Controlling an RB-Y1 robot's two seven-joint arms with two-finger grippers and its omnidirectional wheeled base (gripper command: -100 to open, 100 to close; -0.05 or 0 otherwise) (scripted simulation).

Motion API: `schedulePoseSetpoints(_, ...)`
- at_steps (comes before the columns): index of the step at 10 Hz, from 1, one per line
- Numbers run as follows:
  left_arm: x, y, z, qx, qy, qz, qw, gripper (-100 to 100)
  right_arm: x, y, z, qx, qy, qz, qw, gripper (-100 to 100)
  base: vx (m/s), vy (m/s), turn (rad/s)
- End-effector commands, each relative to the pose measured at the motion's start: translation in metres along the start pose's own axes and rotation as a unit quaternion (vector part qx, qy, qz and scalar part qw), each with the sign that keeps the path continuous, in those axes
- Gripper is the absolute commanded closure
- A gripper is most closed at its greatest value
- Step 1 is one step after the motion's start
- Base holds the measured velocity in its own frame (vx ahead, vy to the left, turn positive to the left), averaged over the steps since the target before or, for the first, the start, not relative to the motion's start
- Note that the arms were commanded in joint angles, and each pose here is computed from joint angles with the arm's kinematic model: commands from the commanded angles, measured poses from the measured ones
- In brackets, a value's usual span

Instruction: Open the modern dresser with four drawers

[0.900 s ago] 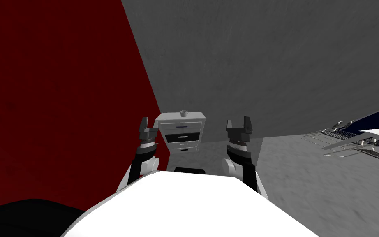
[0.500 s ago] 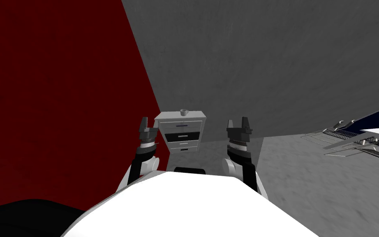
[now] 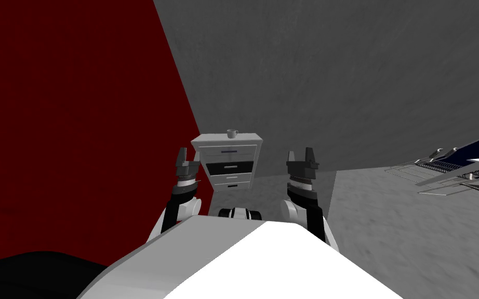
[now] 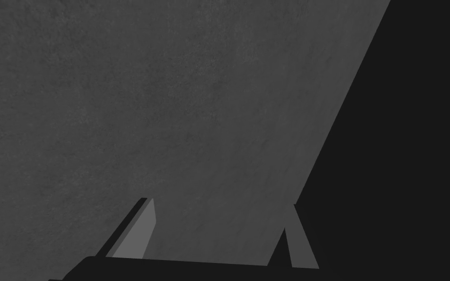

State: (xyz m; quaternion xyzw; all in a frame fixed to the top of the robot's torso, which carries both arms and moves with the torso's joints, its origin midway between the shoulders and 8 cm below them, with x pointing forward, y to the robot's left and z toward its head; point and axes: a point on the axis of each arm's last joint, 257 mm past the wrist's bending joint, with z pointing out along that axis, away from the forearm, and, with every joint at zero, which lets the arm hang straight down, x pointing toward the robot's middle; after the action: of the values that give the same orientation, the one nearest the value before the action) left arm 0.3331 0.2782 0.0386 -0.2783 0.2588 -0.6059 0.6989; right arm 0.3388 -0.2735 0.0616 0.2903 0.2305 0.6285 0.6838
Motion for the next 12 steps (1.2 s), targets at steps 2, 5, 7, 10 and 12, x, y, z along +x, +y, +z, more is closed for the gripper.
schedulePoseSetpoints(2, 0.005, 0.014, -0.005, -0.012, 0.024, 0.008, 0.9996, -100, 0.0, 0.0, 0.0, 0.0, 0.0, 0.0, 1.0, 0, 0.028, -0.005, -0.002)
schedulePoseSetpoints(5, 0.006, 0.035, -0.014, -0.03, 0.037, 0.014, 0.9988, -100, 0.0, 0.0, 0.0, 0.0, 0.0, 0.0, 1.0, 0, 0.043, -0.008, -0.003)
schedulePoseSetpoints(7, 0.005, 0.053, -0.022, -0.044, 0.042, 0.018, 0.998, -100, 0.0, 0.0, 0.0, 0.0, 0.0, 0.0, 1.0, 0, 0.052, -0.015, -0.002)
schedulePoseSetpoints(10, 0.003, 0.081, -0.036, -0.069, 0.05, 0.024, 0.9961, -100, 0.0, 0.0, 0.0, 0.0, 0.0, 0.0, 1.0, 0, 0.056, -0.009, -0.004)
schedulePoseSetpoints(12, 0.0, 0.101, -0.048, -0.087, 0.055, 0.029, 0.9943, -100, 0.0, 0.0, 0.0, 0.0, 0.0, 0.0, 1.0, 0, 0.068, -0.013, -0.004)
